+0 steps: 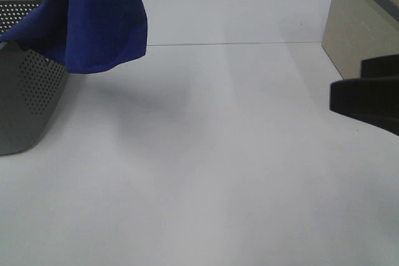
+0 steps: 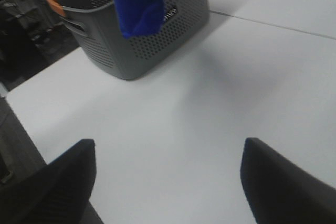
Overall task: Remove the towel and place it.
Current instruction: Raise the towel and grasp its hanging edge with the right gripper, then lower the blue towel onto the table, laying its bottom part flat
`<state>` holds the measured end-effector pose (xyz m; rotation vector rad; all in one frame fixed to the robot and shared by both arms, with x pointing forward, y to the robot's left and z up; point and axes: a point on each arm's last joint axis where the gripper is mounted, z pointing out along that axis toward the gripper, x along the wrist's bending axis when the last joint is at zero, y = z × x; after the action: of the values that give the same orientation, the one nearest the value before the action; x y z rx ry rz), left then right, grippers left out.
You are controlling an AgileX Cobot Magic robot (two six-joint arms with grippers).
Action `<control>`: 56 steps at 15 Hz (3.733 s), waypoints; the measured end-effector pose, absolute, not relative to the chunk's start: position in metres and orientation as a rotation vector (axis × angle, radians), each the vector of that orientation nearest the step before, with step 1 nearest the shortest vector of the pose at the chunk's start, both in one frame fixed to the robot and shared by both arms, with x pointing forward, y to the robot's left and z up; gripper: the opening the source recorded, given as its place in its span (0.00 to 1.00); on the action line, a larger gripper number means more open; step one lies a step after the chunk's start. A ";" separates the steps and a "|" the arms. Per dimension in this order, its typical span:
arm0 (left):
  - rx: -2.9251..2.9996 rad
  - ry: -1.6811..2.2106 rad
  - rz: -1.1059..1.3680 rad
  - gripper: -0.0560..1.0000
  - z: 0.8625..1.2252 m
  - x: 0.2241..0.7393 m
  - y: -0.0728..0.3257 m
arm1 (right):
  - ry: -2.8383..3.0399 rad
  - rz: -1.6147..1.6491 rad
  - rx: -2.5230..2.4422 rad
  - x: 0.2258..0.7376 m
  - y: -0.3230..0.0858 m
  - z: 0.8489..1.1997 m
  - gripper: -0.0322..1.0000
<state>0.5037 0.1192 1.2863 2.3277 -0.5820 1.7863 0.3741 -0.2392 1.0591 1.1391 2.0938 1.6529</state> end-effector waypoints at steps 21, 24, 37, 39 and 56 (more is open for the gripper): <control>2.076 -0.624 1.536 0.05 1.288 0.490 0.094 | 2.526 2.130 0.446 0.538 -0.095 1.012 0.78; 2.076 -0.624 1.535 0.05 1.288 0.490 0.094 | 2.551 2.084 0.460 0.538 -0.092 1.006 0.74; 2.073 -0.621 1.529 0.05 1.288 0.490 0.094 | 2.619 1.990 0.557 0.548 -0.118 0.999 0.35; 2.073 -0.621 1.529 0.05 1.288 0.490 0.094 | 2.604 2.027 0.581 0.550 -0.124 1.001 0.35; 2.087 -0.195 1.274 0.05 1.274 0.502 0.084 | 2.597 1.659 1.014 0.553 -0.139 1.034 0.05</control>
<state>0.5021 0.0843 1.2744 2.0872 -0.1950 1.2737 0.5532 -0.1392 1.0343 1.0139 2.5967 1.6586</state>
